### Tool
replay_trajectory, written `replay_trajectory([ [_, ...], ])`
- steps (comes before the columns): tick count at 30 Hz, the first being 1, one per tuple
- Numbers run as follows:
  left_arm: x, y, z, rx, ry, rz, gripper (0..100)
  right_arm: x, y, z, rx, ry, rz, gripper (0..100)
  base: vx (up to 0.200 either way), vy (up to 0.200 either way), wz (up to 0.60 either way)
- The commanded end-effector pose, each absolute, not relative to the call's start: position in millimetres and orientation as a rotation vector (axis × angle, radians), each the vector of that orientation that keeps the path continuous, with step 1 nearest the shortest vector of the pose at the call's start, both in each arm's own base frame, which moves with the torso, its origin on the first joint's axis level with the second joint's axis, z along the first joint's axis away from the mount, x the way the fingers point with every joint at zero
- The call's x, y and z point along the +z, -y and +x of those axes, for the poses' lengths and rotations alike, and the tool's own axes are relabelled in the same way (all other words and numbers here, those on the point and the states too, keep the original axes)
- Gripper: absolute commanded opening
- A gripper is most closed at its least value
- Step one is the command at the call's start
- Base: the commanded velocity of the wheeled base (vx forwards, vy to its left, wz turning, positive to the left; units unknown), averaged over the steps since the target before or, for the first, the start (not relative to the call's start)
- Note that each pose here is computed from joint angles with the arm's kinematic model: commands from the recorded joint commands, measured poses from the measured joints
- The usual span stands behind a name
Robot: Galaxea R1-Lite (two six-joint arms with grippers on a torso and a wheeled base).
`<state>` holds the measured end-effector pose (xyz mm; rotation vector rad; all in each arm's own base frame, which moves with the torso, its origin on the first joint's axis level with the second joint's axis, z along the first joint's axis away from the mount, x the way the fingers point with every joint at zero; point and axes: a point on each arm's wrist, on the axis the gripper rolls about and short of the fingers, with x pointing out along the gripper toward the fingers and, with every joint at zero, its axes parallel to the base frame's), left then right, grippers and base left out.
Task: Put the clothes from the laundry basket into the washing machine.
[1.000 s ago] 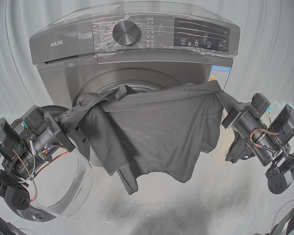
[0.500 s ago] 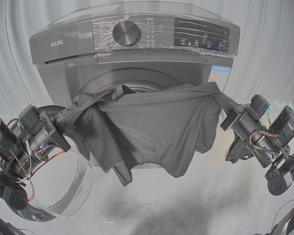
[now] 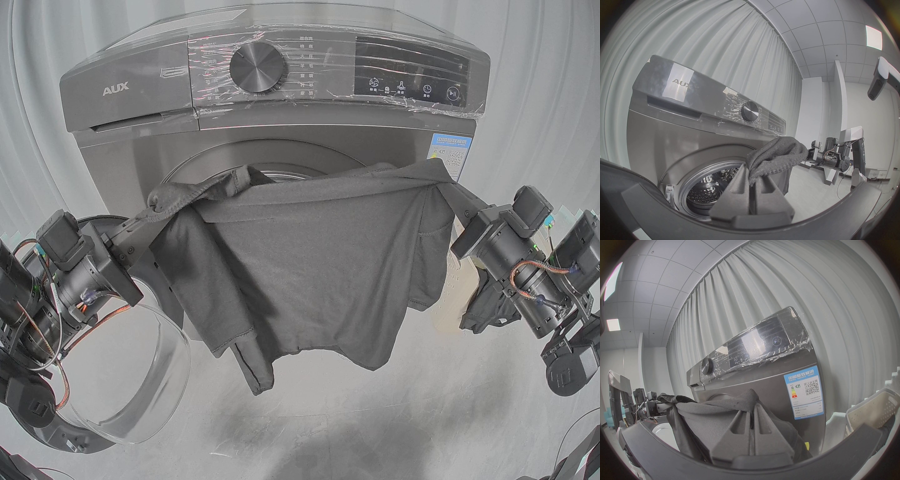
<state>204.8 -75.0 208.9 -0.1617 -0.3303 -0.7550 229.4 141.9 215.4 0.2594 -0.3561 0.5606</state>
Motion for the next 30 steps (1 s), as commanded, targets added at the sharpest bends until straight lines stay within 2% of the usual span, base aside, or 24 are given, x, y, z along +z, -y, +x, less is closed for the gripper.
replay_trajectory([
  [1, 212.1, 74.7, 204.6, -0.754, 0.345, -0.162, 0, 220.2, -142.4, 230.2, 0.561, 0.376, 0.265, 0, 0.000, 0.000, 0.00],
  [14, 211.0, 76.0, 203.2, -0.761, 0.340, -0.164, 0, 216.6, -142.6, 228.9, 0.564, 0.359, 0.263, 0, 0.000, 0.000, 0.00],
  [19, 199.6, 83.4, 204.1, -0.785, 0.288, -0.168, 0, 193.2, -147.8, 216.8, 0.602, 0.257, 0.241, 0, 0.000, 0.000, 0.00],
  [23, 199.1, 98.6, 198.6, -0.824, 0.283, -0.186, 0, 183.3, -152.9, 210.8, 0.628, 0.214, 0.233, 0, 0.000, 0.000, 0.00],
  [25, 201.3, 104.7, 197.5, -0.803, 0.294, -0.201, 0, 176.5, -153.0, 210.9, 0.628, 0.186, 0.226, 0, 0.000, 0.000, 0.00],
  [26, 202.1, 107.5, 196.4, -0.796, 0.297, -0.209, 0, 173.5, -153.0, 210.9, 0.627, 0.176, 0.224, 100, 0.000, 0.000, 0.00],
  [30, 204.2, 114.7, 197.8, -0.803, 0.302, -0.223, 0, 152.1, -149.7, 200.4, 0.638, 0.075, 0.207, 100, 0.000, 0.000, 0.00],
])
